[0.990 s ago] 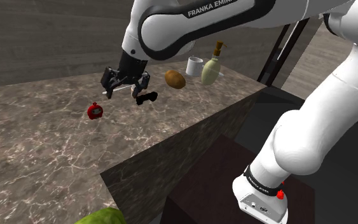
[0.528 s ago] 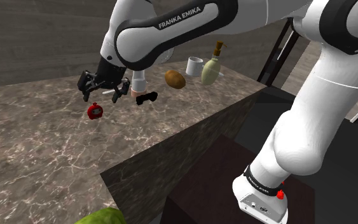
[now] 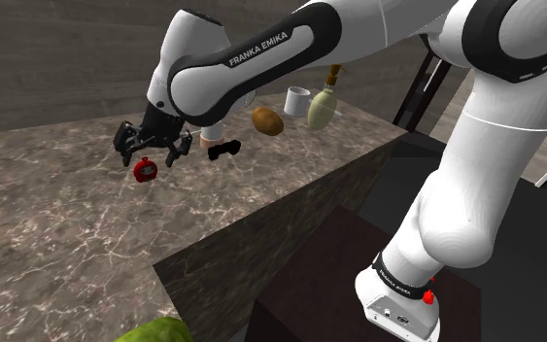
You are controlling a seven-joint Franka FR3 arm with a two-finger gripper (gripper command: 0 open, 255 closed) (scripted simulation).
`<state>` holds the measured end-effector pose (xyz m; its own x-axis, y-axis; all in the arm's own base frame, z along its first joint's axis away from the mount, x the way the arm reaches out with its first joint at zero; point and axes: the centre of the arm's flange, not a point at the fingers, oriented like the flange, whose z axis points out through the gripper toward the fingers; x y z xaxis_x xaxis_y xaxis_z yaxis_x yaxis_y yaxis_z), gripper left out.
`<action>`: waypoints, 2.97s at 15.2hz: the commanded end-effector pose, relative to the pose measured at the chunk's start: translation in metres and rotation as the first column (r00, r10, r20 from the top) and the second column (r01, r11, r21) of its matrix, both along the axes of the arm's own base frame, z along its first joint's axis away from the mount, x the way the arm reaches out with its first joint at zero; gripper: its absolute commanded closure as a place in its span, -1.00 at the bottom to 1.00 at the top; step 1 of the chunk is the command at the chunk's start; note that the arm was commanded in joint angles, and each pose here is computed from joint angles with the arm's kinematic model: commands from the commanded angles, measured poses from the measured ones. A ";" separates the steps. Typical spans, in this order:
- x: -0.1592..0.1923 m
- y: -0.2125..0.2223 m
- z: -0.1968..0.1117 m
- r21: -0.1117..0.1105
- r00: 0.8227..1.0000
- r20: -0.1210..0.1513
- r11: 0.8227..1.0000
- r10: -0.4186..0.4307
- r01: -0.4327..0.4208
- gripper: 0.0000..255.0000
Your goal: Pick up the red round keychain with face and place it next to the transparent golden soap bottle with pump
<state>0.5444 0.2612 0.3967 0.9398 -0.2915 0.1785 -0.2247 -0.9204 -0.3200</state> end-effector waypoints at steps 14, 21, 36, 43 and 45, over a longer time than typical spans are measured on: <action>0.000 0.000 -0.001 0.000 1.000 0.000 1.000 0.000 0.000 1.00; 0.000 0.000 0.026 0.000 1.000 0.000 1.000 0.000 0.000 1.00; 0.000 0.000 0.105 0.000 1.000 0.000 1.000 0.000 0.000 1.00; 0.000 0.000 0.142 0.000 1.000 0.000 1.000 0.000 0.000 1.00; 0.000 0.000 0.152 0.000 1.000 0.000 1.000 0.000 0.000 1.00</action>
